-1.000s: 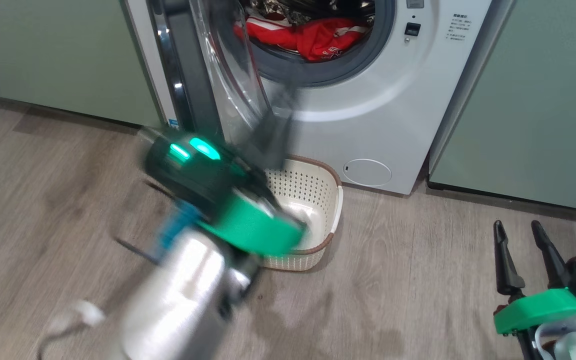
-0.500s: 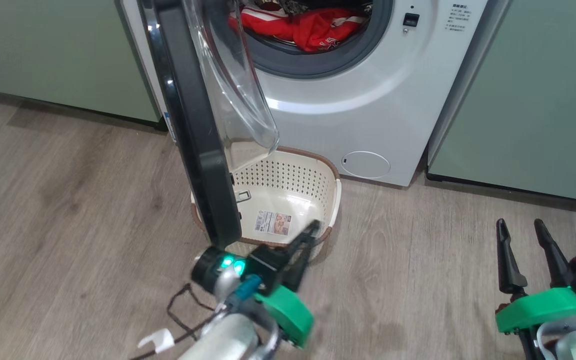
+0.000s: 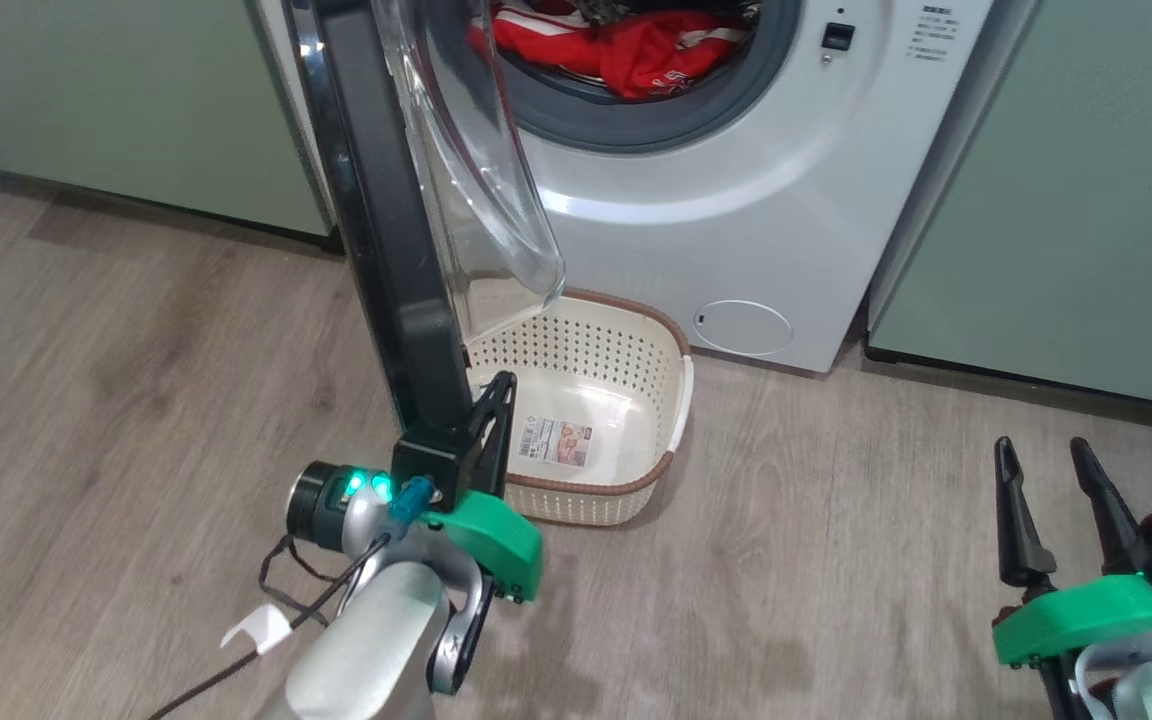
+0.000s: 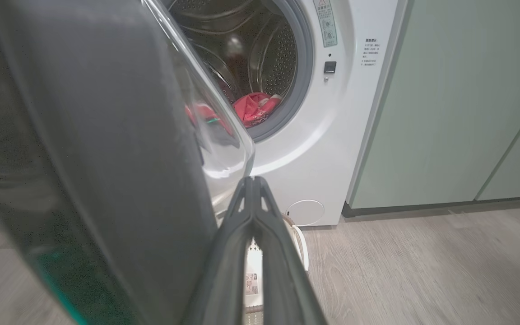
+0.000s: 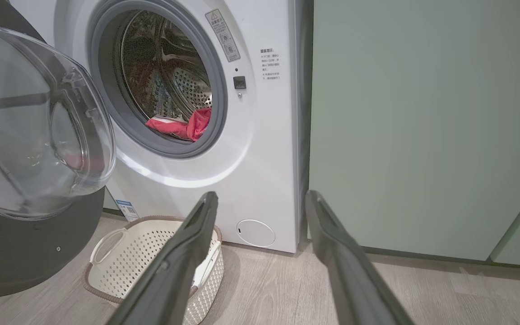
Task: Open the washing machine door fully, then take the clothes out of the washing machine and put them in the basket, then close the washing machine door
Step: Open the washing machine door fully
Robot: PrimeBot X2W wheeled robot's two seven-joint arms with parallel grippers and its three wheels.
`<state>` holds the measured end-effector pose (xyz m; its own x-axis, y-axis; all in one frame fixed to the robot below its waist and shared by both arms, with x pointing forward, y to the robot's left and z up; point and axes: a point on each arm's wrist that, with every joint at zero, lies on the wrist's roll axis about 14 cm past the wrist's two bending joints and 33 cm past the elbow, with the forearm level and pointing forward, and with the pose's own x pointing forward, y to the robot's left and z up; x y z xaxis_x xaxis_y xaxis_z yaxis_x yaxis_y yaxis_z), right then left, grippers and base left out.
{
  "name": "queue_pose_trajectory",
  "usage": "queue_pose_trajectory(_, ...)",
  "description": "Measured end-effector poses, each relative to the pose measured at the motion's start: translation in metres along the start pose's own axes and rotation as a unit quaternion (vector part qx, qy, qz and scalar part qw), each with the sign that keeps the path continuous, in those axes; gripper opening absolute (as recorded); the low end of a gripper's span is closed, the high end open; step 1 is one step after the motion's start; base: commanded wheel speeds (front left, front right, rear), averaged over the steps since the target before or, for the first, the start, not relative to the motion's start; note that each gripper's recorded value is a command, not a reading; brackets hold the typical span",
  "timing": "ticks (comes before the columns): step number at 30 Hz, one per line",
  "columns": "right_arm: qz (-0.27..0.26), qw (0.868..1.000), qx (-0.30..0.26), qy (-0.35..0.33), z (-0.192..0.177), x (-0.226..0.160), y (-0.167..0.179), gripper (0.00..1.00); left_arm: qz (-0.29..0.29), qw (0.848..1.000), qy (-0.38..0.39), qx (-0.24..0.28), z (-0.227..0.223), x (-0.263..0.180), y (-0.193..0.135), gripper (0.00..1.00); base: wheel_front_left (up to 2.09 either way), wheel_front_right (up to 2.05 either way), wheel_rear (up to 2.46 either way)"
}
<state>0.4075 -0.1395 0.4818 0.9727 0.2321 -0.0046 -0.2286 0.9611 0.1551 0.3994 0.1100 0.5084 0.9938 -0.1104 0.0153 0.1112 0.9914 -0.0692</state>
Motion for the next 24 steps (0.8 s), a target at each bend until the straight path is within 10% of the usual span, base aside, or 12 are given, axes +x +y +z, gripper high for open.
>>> queue_pose_trajectory(24,0.086,0.996,0.009,0.028,-0.022,0.031,0.060,1.00,0.283,0.959,0.006,-0.004,-0.002,-0.071,0.190,0.00,0.00,0.00,0.00)
